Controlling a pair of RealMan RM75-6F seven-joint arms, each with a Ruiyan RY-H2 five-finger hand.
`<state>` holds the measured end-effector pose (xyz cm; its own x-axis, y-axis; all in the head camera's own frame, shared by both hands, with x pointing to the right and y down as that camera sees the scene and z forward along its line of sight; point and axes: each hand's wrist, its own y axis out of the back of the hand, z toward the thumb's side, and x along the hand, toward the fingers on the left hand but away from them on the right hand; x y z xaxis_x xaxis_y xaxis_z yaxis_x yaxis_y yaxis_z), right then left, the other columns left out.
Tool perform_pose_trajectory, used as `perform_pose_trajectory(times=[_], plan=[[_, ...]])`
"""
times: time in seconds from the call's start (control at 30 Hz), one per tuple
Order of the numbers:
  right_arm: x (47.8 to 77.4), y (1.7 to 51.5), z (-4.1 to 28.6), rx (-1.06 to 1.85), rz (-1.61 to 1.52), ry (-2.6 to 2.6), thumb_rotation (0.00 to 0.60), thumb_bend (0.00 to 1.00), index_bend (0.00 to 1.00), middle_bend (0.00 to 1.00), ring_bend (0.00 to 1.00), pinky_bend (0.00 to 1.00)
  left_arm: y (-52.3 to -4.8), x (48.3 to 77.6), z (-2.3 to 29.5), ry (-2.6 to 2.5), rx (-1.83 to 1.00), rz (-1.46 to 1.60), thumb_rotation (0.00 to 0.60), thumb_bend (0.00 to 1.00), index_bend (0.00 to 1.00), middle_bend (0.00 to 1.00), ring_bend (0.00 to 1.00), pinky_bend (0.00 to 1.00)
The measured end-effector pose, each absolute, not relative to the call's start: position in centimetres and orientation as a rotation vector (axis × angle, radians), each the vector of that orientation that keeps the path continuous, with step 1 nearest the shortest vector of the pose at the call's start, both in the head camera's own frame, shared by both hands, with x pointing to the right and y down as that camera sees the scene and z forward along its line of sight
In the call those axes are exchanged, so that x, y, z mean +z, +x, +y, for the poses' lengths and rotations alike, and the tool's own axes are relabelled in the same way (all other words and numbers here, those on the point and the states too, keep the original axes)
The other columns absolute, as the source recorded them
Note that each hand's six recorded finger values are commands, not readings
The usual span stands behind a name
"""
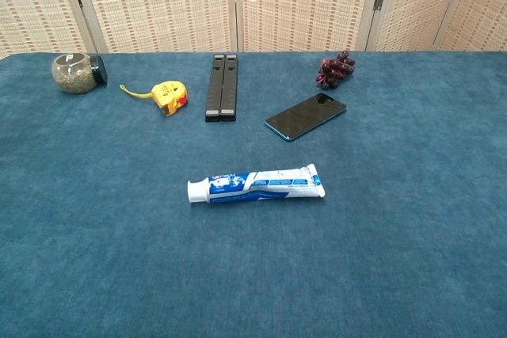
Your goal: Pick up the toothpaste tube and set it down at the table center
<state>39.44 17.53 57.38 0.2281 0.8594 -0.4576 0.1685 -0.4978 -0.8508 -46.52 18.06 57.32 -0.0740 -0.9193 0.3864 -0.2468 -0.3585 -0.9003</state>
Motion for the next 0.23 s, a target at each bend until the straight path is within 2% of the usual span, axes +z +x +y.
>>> perform_pose_trajectory(times=[0.23], plan=[[55.1, 42.0, 19.5, 1.362, -1.013, -1.716, 0.600, 0.29, 0.18, 0.20, 0.19, 0.29, -46.9, 56.6, 21.8, -1.551, -1.540, 1.195, 0.600, 0.08, 0.01, 0.00, 0.00, 0.13]])
